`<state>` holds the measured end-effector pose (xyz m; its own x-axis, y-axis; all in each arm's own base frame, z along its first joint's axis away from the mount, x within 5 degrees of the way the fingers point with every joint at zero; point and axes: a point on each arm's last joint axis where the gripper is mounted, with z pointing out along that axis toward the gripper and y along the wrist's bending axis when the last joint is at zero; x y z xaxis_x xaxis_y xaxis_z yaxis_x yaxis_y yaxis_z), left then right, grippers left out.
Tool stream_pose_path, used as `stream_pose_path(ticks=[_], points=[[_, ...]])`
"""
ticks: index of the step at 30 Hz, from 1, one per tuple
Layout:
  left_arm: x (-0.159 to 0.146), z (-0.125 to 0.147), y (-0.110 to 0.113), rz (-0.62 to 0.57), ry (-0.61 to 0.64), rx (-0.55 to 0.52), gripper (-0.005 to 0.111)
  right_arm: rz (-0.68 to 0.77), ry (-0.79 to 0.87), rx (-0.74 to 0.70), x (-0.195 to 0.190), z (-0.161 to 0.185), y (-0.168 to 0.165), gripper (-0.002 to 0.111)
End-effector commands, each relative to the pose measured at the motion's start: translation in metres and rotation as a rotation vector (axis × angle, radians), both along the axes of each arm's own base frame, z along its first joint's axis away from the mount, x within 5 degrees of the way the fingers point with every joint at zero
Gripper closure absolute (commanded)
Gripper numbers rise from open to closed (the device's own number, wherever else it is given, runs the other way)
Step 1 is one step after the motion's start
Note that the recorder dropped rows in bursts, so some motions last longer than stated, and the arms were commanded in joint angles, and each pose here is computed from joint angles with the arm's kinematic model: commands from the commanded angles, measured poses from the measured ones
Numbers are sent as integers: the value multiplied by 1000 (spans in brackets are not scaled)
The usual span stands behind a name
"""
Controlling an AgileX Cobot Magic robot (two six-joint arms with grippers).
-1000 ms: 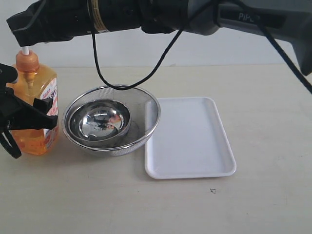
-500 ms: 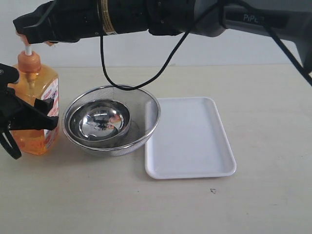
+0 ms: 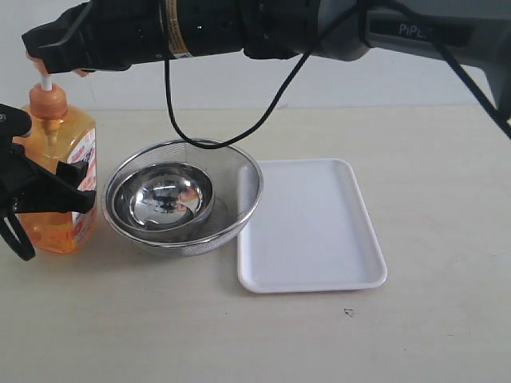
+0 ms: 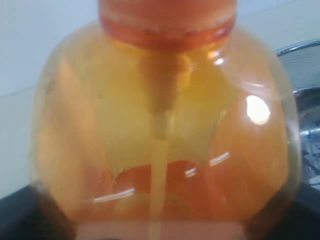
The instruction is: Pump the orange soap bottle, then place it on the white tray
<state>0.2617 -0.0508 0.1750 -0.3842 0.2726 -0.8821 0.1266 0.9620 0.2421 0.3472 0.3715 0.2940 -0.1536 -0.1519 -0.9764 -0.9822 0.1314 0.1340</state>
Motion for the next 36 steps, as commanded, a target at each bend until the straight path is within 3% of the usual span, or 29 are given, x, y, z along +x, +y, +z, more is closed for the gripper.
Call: stream_pose_path(ticks=[1,36], points=[[1,4,-6,-40,-29,19,102,13,-40,-148,4,-38,0,109],[1,4,-6,-42,-23,18,102,-33,-251,-35,0,39,-7,109]])
